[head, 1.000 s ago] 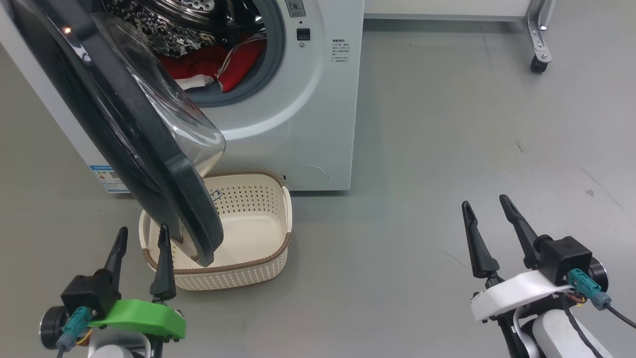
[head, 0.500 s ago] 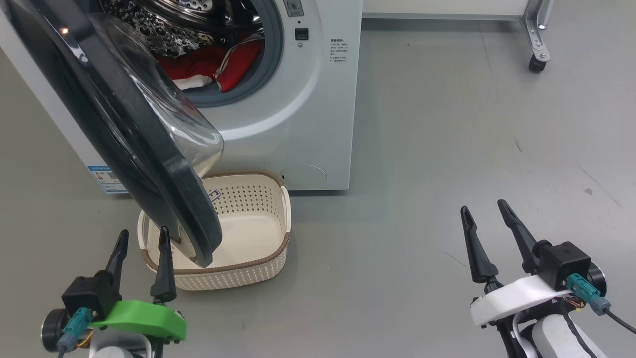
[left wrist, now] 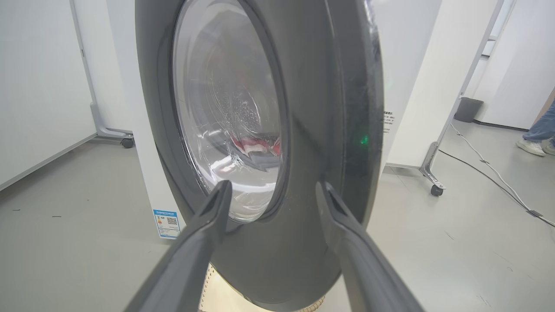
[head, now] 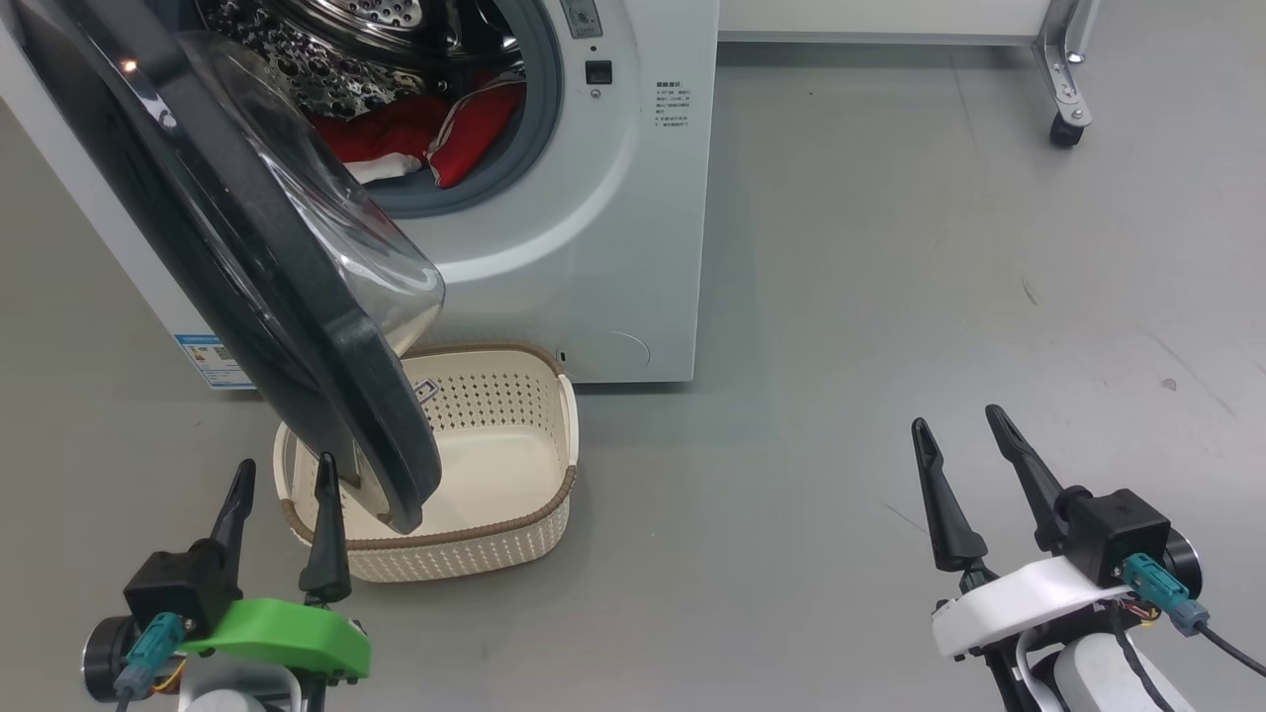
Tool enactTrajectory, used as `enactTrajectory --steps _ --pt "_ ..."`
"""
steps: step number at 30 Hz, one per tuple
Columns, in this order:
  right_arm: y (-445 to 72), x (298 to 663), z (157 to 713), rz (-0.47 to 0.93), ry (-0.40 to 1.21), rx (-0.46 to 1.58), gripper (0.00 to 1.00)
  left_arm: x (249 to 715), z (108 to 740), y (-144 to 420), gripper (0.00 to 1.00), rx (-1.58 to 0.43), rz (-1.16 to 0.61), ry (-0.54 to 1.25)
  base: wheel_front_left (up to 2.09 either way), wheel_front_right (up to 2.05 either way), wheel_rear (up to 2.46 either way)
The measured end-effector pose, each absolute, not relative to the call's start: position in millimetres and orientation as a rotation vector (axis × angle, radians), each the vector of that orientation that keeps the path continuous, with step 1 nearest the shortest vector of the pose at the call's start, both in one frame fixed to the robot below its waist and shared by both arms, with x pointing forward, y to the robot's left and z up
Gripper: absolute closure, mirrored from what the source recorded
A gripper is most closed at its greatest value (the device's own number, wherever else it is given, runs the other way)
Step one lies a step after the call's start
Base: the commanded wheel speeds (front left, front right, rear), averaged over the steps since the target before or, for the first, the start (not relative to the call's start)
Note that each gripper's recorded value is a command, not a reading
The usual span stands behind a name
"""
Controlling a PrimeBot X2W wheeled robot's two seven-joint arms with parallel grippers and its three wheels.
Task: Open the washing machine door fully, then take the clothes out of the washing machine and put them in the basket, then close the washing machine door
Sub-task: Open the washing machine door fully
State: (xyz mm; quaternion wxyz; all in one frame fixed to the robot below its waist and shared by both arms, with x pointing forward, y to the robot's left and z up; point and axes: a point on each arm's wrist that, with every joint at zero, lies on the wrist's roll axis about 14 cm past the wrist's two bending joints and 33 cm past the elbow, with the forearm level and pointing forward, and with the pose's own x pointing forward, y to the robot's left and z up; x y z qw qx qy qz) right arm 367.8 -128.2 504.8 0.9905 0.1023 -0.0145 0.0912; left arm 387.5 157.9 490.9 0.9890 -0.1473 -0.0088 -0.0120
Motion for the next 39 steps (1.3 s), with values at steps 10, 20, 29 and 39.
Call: enactTrajectory --steps 10,20,29,39 --pt "-126.2 366.2 508.3 0.193 -0.042 0.207 0.0 386.7 491.5 152.6 0.0 -0.287 -0.045 -0.017 0.0 0.0 0.0" --pt "-127.1 361.7 506.4 0.185 -0.039 0.214 0.0 383.5 489.8 140.6 1.0 -0.266 -0.091 -0.008 0.0 0.0 0.0" --pt "-128.0 361.5 504.3 0.177 -0.034 0.224 0.0 384.0 492.5 148.1 1.0 -0.27 -0.07 -0.02 0.0 0.0 0.0" --pt "-126.3 362.4 503.4 0.182 -0.033 0.226 0.0 401.9 551.6 174.4 1.0 -0.274 -0.013 -0.209 0.0 0.0 0.0"
